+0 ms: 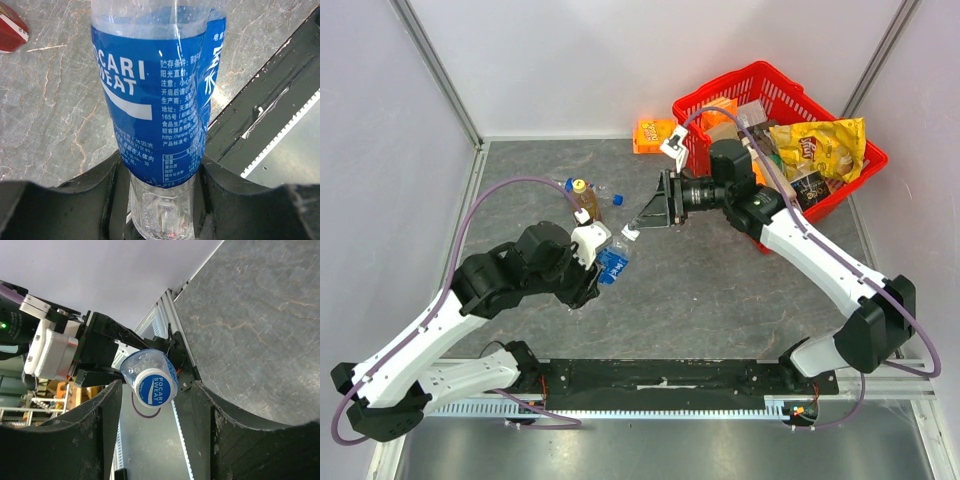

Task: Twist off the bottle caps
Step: Unscrew the bottle cap from the plastic bottle.

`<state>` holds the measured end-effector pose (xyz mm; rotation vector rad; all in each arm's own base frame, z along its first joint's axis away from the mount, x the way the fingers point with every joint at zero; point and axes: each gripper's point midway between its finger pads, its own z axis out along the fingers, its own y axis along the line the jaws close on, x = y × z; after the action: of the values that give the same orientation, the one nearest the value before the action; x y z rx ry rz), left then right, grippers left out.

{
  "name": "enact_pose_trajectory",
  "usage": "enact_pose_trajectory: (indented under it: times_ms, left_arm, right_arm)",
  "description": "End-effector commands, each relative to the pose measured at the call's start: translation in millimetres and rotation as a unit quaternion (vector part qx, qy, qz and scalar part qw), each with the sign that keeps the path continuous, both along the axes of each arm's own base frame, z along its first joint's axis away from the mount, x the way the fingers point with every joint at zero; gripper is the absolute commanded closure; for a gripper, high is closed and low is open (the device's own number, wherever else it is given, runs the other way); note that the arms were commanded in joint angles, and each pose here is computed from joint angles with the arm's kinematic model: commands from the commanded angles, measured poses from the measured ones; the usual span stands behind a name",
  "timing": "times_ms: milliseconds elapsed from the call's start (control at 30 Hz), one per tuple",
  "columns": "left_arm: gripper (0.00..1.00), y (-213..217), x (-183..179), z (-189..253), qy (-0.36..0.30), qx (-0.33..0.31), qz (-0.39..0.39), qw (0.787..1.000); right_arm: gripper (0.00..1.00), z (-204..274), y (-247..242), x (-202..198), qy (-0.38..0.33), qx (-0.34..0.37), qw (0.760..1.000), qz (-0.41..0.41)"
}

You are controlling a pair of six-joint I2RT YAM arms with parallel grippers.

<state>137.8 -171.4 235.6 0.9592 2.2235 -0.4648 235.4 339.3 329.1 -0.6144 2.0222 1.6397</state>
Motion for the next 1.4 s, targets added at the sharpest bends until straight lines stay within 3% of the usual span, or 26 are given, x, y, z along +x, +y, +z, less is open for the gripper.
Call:
enact_pose_trajectory:
  times_ms: [0, 200, 300, 467, 500, 533, 567, 900, 1367]
  left_arm:
    - [0.86, 1, 3, 8, -0.021, 0.000, -0.009, 1.000]
    - [0.86, 1, 4, 7, -0.021, 0.002, -0.009, 1.000]
    - [0.86, 0, 4, 8, -0.021, 0.002, -0.009, 1.000]
    - [0.86, 0, 4, 7, -0.020, 0.002, -0.009, 1.000]
    - [0.86, 0, 4, 8, -0.021, 0.001, -0.010, 1.000]
    - [0.86, 0, 4, 8, -0.020, 0.001, -0.008, 1.000]
    - [0.86, 0, 4, 7, -0.019, 0.002, -0.009, 1.000]
    - [0.86, -7, -4, 16, -0.013, -0.025, -0.029, 0.999]
    - [0.86, -55, -37, 47, 0.031, -0.169, -0.122, 0.978]
  right_arm:
    - [0.36, 0, 7, -16, 0.011, 0.007, 0.999, 0.043]
    - [0.37, -5, 9, -20, 0.013, 0.003, 0.999, 0.047]
    - [0.54, -7, 10, -21, 0.015, 0.002, 0.999, 0.049]
    - [0.71, -10, 14, -24, 0.016, 0.001, 0.998, 0.055]
    - [0.79, -11, 15, -25, 0.017, 0.001, 0.998, 0.056]
    - [0.95, -13, 15, -24, 0.017, 0.000, 0.998, 0.056]
    - [1.00, -12, 16, -25, 0.017, 0.001, 0.998, 0.057]
    - [1.00, 13, 12, -41, -0.054, 0.062, 0.993, 0.083]
    - [1.00, 70, -8, -78, -0.126, 0.185, 0.970, 0.096]
